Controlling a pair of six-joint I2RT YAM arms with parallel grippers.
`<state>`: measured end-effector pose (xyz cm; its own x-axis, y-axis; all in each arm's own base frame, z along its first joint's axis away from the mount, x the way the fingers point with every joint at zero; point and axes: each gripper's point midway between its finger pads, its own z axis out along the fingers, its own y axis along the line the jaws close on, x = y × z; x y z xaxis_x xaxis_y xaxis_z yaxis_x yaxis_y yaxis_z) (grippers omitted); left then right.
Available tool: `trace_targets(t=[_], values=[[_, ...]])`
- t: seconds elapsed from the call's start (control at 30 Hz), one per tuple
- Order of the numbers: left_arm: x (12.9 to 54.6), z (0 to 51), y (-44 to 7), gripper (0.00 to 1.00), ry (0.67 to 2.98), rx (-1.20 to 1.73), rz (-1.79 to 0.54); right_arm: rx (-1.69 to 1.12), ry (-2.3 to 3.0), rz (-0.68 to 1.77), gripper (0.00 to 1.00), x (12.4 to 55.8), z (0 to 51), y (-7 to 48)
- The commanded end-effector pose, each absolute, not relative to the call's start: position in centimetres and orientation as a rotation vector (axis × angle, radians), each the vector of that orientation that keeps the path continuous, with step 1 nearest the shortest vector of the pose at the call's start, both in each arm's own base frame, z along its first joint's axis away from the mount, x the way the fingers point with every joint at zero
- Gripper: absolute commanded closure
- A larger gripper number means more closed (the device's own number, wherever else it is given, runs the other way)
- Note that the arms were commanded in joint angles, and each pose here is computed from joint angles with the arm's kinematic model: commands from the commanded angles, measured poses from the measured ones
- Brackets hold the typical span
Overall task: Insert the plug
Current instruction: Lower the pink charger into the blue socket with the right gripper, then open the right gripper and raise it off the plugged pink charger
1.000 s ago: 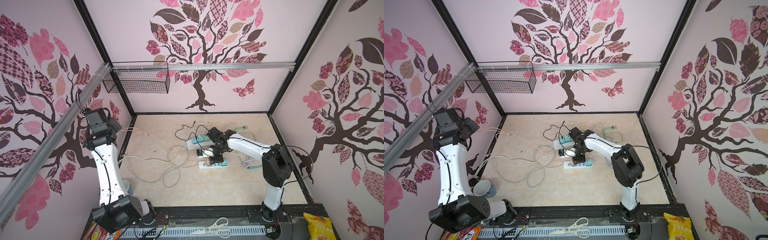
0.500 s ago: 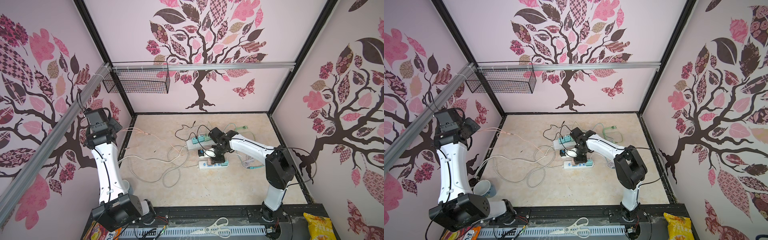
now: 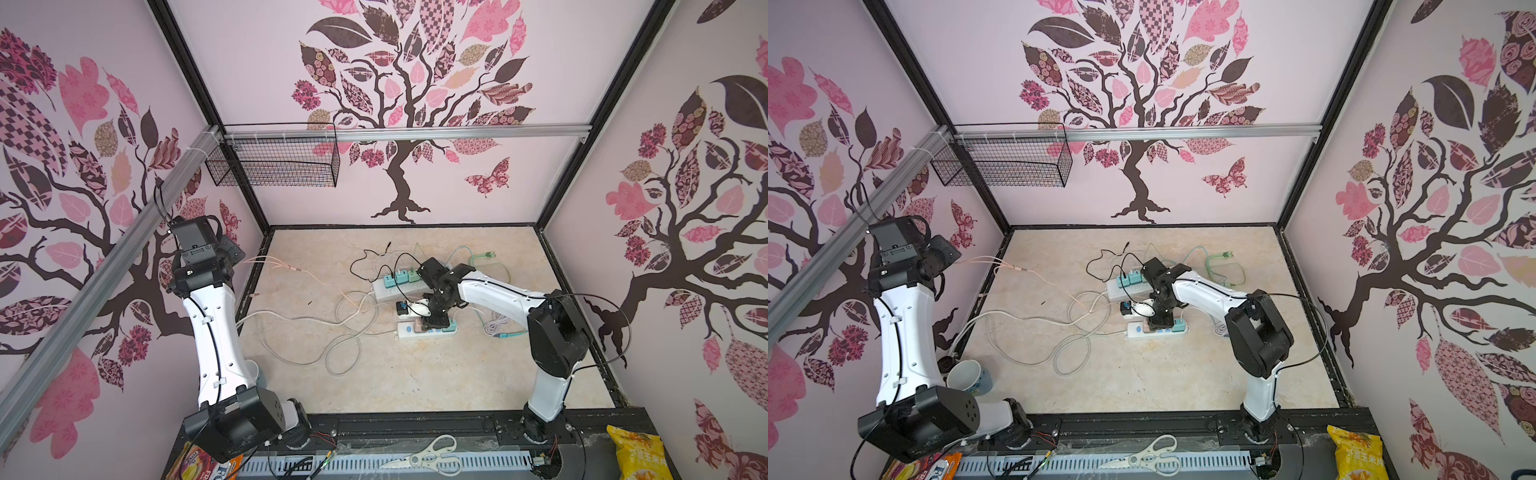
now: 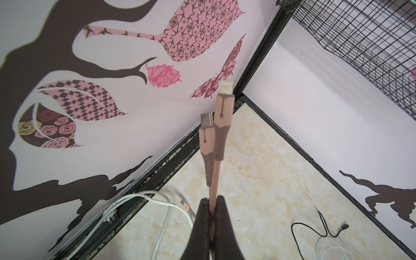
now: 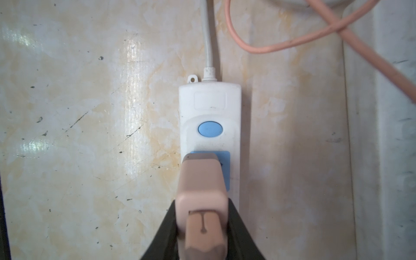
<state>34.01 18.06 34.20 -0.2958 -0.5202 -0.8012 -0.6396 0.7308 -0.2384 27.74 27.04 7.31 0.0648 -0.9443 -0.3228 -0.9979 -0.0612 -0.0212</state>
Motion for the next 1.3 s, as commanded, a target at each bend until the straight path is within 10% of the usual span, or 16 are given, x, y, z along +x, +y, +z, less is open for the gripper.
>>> trace_targets(t=[0.0,0.47,0.63,0.77,1.1,1.27], values=[[34.4,32.9,18.1,1.0,1.993,-0.88,0.144,-2.172,2.03,0.282,1.0,26.9,4.8,26.0],[38.2,31.4,13.7,1.0,2.054,-0.816,0.02,-2.169,2.173,0.072,1.0,27.2,0.4,24.3],[39.8,30.7,14.0,1.0,2.043,-0.848,0.005,-1.941,2.081,0.224,0.66,28.5,7.9,27.9],[40.9,29.7,14.0,1.0,2.068,-0.857,-0.011,-1.798,2.003,0.237,0.01,29.4,13.2,28.9],[37.2,22.4,17.2,1.0,2.13,-1.164,0.282,-1.245,1.757,0.134,0.0,32.1,24.7,23.8],[34.8,22.0,17.8,0.47,2.057,-1.209,0.354,-0.428,1.682,-0.054,0.0,38.0,30.8,12.9]])
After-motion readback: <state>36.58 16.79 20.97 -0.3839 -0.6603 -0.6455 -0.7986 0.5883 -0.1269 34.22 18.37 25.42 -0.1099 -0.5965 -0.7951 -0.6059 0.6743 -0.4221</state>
